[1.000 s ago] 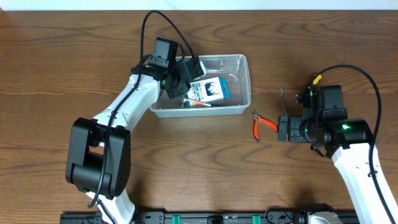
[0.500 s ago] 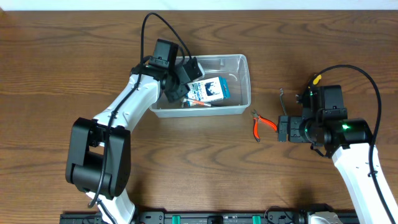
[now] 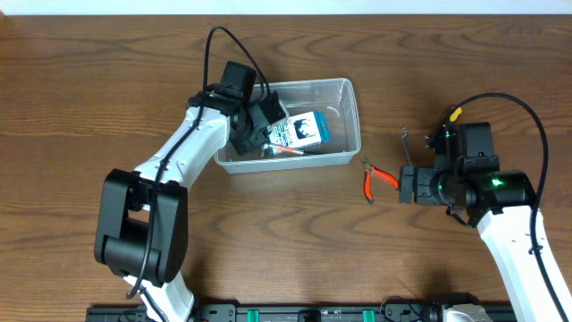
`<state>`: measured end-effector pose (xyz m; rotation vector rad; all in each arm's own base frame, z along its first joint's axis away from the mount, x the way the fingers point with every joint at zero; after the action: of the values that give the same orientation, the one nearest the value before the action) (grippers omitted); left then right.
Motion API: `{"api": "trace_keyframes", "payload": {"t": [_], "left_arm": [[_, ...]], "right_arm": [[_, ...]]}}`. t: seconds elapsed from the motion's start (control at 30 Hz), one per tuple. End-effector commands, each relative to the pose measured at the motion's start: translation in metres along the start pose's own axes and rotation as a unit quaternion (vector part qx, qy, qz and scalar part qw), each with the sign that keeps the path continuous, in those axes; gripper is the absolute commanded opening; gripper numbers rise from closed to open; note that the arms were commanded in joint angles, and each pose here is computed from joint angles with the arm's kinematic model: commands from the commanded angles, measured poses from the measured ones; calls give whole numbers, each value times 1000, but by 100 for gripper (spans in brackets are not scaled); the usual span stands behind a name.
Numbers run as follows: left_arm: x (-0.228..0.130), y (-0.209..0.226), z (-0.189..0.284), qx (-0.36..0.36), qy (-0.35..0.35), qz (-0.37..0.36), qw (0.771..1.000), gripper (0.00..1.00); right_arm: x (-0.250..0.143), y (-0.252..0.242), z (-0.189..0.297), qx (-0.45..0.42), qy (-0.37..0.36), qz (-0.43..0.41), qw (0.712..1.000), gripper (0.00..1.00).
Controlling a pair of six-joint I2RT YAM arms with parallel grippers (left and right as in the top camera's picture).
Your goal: Pack container
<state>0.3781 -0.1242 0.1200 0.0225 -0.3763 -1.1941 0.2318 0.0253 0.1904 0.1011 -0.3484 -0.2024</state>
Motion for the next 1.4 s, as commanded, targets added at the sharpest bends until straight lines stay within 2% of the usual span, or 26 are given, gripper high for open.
{"api": "trace_keyframes", "payload": {"t": [0.0, 0.13, 0.2, 0.33, 0.4, 0.43, 0.53, 0.7, 0.77, 0.8, 0.87, 1.0, 1.07, 1.37], "left_arm": [[1, 9, 6, 28, -3, 7, 1000, 47], [12, 22, 30, 74, -41, 38, 996, 49], [16, 27, 54, 98, -67, 75, 990, 55], [14, 31, 117, 139, -122, 180, 966, 77], [4, 25, 149, 149, -138, 226, 953, 95], [-3, 21, 164, 152, -140, 244, 947, 98], [-36, 3, 202, 154, -129, 313, 928, 98], [-97, -26, 234, 145, -76, 451, 877, 98], [-119, -35, 240, 141, -53, 513, 845, 98], [-130, -39, 243, 139, -43, 551, 822, 98], [-143, -43, 244, 138, -30, 593, 793, 98], [-161, -45, 246, 146, -25, 655, 741, 98], [-166, -45, 245, 149, -24, 675, 723, 98], [-173, -48, 241, 153, -6, 681, 717, 98]], "right_arm": [[3, 2, 4, 5, -7, 9, 1000, 99], [4, 3, 4, 6, -9, 9, 1000, 99], [8, 4, 4, 9, -21, 10, 1000, 99], [29, 11, 8, 27, -78, 12, 997, 99], [41, 15, 17, 36, -106, 17, 994, 99], [46, 18, 24, 44, -115, 33, 992, 99], [58, 30, 56, 74, -135, 95, 983, 99], [59, 32, 109, 67, -128, 126, 981, 99], [49, 32, 122, 75, -91, 126, 985, 99], [41, 32, 126, 82, -63, 126, 987, 99], [30, 32, 128, 87, -23, 140, 986, 99], [19, 29, 114, 79, 56, 186, 978, 99], [21, 29, 100, 77, 95, 217, 968, 99], [62, 32, 27, 42, 135, 225, 964, 99]]}}
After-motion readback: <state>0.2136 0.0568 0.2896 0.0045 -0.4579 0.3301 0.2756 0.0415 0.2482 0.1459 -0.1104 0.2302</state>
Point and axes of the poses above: each gripper's point midway between its finger pads, its own z axis back along the fingers, its own y axis along the line the jaws close on, x = y × z, the point moved 7 cm from there along z, back along the fingers, and after that the axes turned 9 degrees about -z, right-handed, at the moved point
